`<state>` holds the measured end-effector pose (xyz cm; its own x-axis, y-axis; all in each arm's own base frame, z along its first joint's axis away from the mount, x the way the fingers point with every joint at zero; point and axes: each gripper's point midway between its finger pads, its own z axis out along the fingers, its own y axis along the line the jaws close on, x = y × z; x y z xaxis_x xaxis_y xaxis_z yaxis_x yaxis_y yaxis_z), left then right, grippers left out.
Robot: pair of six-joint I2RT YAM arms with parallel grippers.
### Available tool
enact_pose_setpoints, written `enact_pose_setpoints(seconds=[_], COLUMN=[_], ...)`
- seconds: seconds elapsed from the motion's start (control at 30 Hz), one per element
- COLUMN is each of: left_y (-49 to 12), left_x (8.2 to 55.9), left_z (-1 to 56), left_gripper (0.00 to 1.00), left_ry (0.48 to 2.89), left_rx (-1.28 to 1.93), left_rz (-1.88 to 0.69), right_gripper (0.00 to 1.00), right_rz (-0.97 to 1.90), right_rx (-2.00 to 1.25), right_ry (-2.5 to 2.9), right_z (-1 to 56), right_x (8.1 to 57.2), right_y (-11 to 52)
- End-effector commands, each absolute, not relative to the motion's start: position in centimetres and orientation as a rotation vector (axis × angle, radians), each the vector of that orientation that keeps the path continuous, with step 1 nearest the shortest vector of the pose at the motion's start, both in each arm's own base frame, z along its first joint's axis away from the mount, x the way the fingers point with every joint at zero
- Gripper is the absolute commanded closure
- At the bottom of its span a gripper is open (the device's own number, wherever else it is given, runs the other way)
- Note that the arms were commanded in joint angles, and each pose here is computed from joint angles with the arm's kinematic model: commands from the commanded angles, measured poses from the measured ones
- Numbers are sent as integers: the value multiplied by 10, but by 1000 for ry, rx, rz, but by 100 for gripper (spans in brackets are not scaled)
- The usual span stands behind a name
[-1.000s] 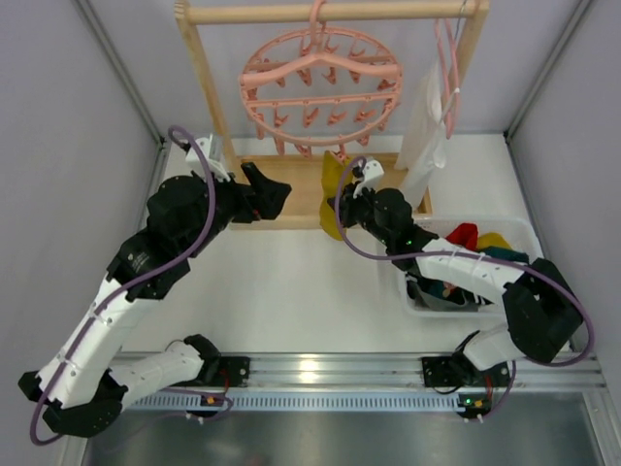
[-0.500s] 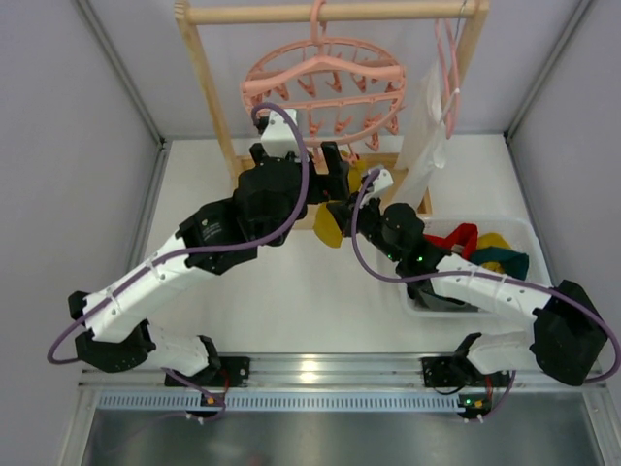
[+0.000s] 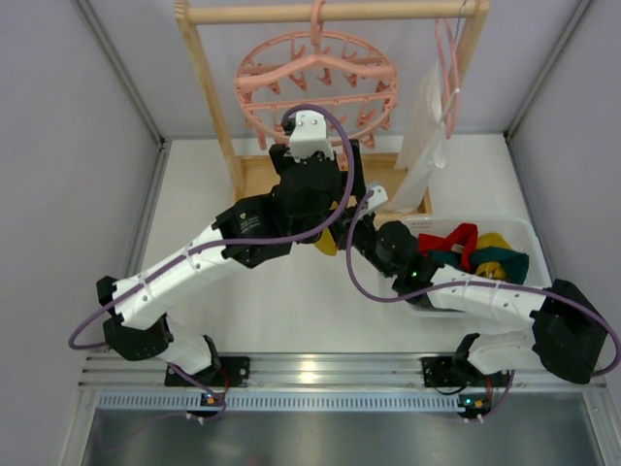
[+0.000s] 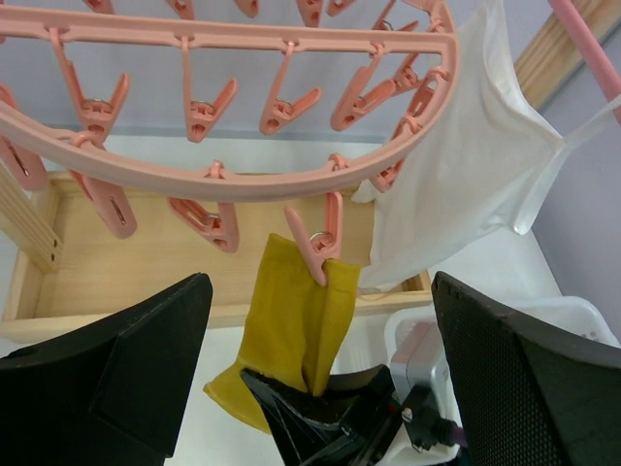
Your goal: Remove the socks clipped to the hanger
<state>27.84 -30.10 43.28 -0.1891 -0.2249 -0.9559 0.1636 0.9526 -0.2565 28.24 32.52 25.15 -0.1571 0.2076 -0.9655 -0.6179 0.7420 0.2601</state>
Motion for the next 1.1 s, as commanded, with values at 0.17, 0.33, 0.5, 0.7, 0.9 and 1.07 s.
enact_pose_setpoints(seconds=[0.17, 0.33, 0.5, 0.7, 0.9, 1.07], left_y=[-297, -301, -299, -294, -284, -284], left_x=[289, 305, 311, 315, 313, 323], left_z=[442, 428, 428, 420, 418, 407], left_gripper=[2, 2, 11, 14, 18, 21], left_ry=[1699, 1722, 1718, 1717, 1713, 1744], left_rx=[-93, -78, -86, -91, -99, -89], left_rz=[-328, -248, -173, -104, -70, -94], right_gripper=[100, 100, 100, 100, 100, 100], right_rz=[773, 751, 747, 759, 760, 785], right_rx=[-308, -325, -336, -342, -345, -350], right_ry=[1462, 1474, 1487, 1485, 1486, 1485], right_z=[278, 275, 273, 272, 274, 276], right_x=[276, 277, 275, 272, 271, 267], right_y=[333, 337, 341, 345, 345, 348])
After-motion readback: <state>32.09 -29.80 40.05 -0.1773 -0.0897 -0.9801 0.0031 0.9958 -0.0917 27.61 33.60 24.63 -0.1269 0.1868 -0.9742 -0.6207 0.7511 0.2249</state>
